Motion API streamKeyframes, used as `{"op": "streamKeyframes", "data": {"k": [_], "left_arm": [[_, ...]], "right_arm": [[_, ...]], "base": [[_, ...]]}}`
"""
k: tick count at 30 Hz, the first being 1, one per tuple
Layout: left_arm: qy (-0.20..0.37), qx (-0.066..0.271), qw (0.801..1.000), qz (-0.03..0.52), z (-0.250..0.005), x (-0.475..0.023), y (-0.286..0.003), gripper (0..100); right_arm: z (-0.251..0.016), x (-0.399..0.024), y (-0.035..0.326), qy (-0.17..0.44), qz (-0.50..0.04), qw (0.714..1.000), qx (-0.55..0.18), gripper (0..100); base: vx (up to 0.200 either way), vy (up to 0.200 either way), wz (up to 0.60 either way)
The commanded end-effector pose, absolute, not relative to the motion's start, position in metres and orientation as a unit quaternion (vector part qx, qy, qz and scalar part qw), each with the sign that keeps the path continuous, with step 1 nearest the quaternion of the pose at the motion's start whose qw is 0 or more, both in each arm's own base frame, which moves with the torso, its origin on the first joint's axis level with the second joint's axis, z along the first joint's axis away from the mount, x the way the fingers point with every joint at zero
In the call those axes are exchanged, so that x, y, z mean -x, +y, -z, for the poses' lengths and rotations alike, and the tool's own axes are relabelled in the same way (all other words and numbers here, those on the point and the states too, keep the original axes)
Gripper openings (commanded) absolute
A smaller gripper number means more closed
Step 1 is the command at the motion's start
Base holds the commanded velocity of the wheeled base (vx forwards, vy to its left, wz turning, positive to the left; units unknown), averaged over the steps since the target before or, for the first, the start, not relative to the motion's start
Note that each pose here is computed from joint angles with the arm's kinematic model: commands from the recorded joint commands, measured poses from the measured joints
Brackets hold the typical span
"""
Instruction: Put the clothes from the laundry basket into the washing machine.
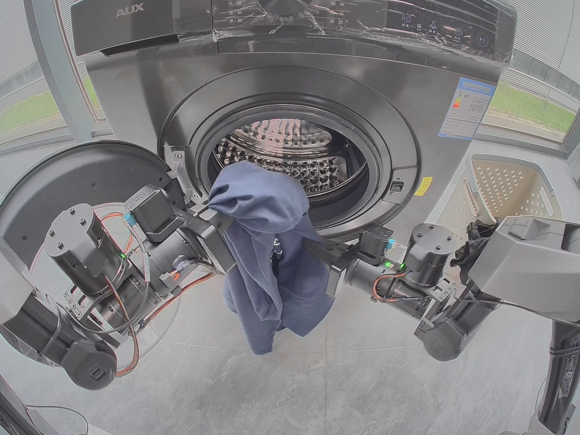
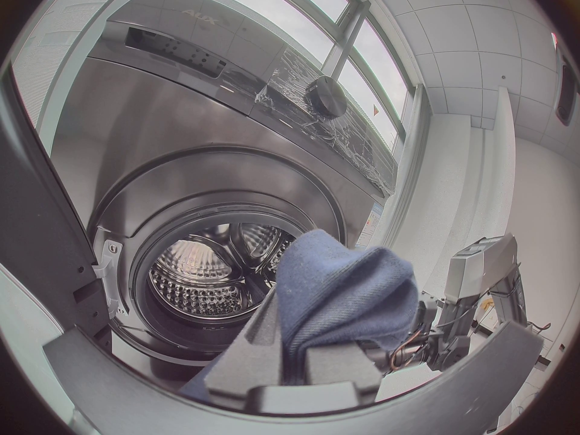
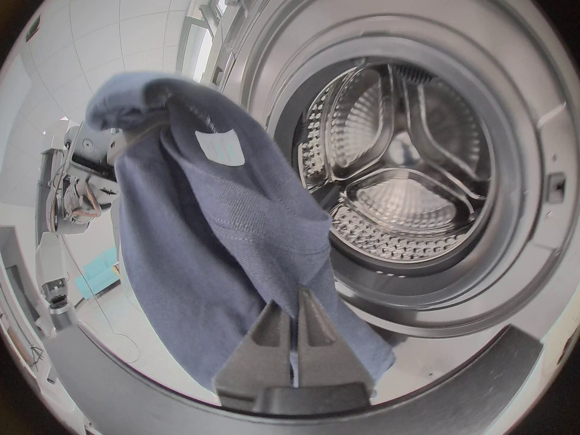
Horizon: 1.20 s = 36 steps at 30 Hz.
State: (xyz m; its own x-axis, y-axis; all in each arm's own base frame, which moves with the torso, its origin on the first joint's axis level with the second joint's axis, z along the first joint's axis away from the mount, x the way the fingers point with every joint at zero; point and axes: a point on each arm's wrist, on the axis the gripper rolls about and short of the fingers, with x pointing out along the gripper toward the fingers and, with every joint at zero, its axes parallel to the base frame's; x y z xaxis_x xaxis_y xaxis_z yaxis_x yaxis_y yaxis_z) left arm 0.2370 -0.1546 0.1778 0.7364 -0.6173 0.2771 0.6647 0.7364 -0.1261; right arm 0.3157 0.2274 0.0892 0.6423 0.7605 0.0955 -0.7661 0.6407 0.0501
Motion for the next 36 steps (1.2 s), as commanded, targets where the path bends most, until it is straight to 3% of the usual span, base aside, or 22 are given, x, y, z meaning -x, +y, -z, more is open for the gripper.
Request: {"op": "streamKeyframes", "data": {"k": [1,11,19,20,26,33,36], "left_arm": [[-0.109,0.109,0.927,0.343,-0.177,-0.238,-0.153,0],[-0.096,0.106,0.926,0.35,-0.171,-0.234,-0.156,0],[-0.076,0.102,0.92,0.37,-0.162,-0.23,-0.159,0],[-0.07,0.1,0.918,0.377,-0.16,-0.23,-0.16,100],[-0.031,0.095,0.918,0.384,-0.14,-0.234,-0.164,100],[0.061,0.075,0.923,0.372,-0.081,-0.257,-0.175,100],[0.078,0.07,0.921,0.375,-0.068,-0.261,-0.181,100]], "right_arm": [[-0.127,-0.302,0.193,-0.062,-0.375,0.924,-0.038,0],[-0.17,-0.281,0.173,-0.107,-0.306,0.944,-0.059,0],[-0.18,-0.264,0.164,-0.113,-0.297,0.945,-0.074,0],[-0.18,-0.263,0.163,-0.114,-0.297,0.945,-0.074,0],[-0.193,-0.256,0.163,-0.134,-0.303,0.94,-0.08,0],[-0.204,-0.243,0.176,-0.151,-0.33,0.928,-0.091,0],[-0.204,-0.243,0.177,-0.15,-0.328,0.928,-0.091,0]], "base": [[0.0,0.0,0.0],[0.0,0.0,0.0],[0.0,0.0,0.0],[0.0,0.0,0.0],[0.0,0.0,0.0],[0.0,0.0,0.0],[0.0,0.0,0.0]]}}
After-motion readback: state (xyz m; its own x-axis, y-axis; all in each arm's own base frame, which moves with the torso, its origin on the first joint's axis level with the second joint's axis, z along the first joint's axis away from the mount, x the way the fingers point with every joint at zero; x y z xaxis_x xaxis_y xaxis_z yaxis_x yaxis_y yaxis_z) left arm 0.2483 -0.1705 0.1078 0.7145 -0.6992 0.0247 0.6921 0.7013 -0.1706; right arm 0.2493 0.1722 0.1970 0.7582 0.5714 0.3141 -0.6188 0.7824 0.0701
